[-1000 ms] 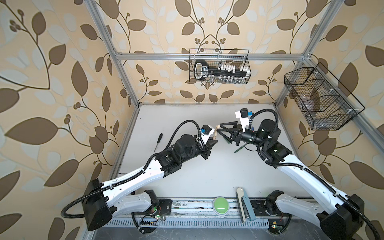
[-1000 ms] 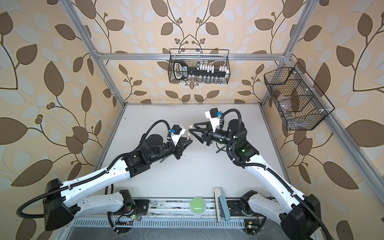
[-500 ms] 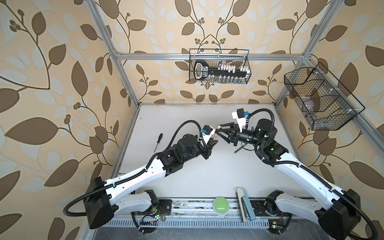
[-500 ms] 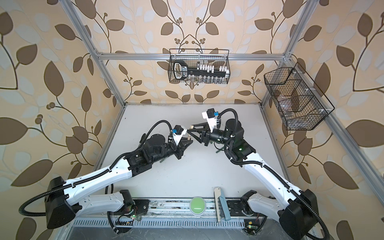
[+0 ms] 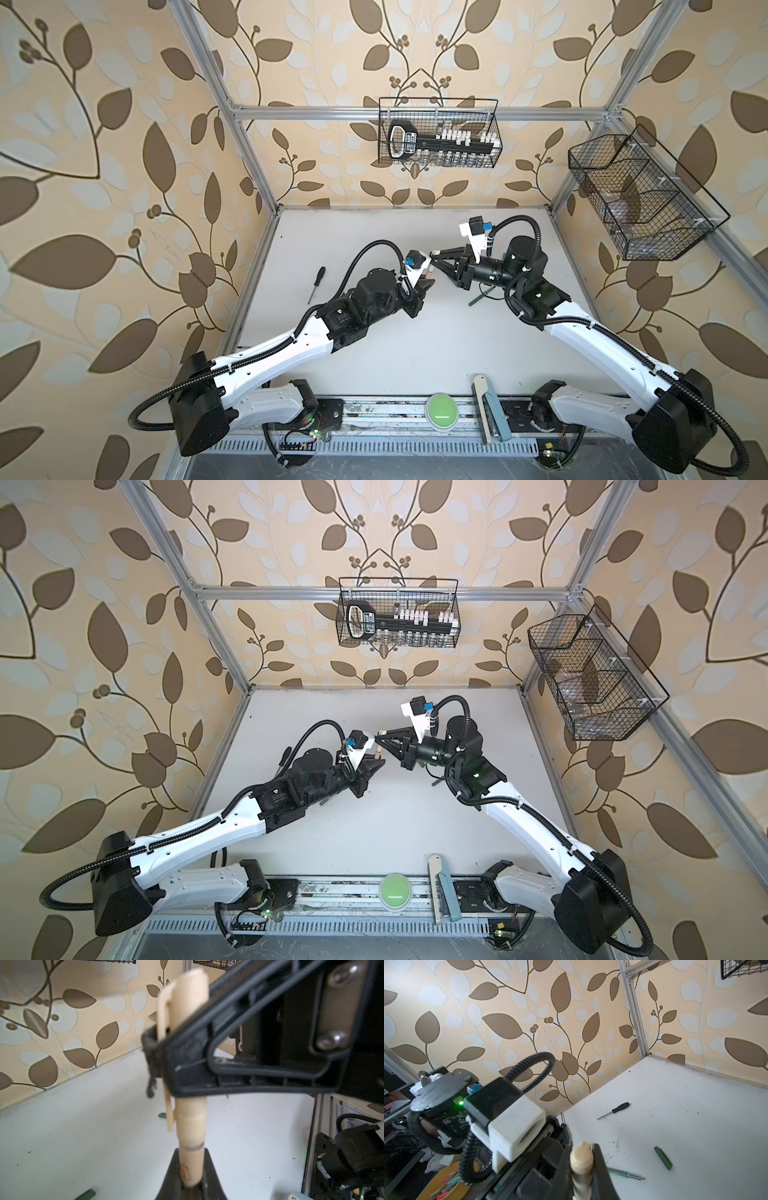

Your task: Insert the pens into the pen caps

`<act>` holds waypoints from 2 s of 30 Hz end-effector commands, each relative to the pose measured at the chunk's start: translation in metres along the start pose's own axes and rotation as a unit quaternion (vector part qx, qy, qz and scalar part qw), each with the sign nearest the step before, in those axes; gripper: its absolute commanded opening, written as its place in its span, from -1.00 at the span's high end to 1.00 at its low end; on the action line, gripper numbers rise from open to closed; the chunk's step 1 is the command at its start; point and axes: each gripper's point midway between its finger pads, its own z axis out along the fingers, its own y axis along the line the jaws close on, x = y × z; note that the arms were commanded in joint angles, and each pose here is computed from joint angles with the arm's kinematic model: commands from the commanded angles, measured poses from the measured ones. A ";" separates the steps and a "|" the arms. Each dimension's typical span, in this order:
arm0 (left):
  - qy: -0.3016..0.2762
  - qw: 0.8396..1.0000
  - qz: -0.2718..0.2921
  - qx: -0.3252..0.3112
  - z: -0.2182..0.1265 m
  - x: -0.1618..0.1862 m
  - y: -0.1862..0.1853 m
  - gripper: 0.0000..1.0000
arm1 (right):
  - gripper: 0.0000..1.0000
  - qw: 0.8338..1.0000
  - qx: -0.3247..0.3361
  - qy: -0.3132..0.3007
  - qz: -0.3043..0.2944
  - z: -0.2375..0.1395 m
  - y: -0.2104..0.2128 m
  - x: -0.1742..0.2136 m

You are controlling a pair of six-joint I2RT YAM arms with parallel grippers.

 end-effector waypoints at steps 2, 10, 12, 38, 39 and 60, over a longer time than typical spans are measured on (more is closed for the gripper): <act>-0.111 0.992 0.031 -0.041 -0.006 -0.074 0.011 1.00 | 1.00 0.999 -0.036 0.028 0.021 0.004 0.013 0.014; -0.190 0.980 0.045 -0.024 -0.019 -0.140 0.028 1.00 | 1.00 0.997 -0.023 0.065 0.040 0.003 0.004 0.043; -0.209 0.976 0.051 -0.022 -0.024 -0.153 0.031 1.00 | 1.00 0.996 -0.020 0.077 0.051 0.004 -0.001 0.054; -0.337 0.937 0.091 -0.002 -0.076 -0.250 0.035 1.00 | 1.00 0.966 -0.017 0.185 0.179 0.017 -0.010 0.176; -0.344 0.935 0.089 -0.002 -0.080 -0.252 0.036 1.00 | 1.00 0.965 -0.013 0.190 0.181 0.016 -0.010 0.179; -0.155 0.985 -0.056 0.059 0.010 -0.114 0.045 0.71 | 1.00 0.975 0.112 0.098 0.167 -0.005 -0.090 0.090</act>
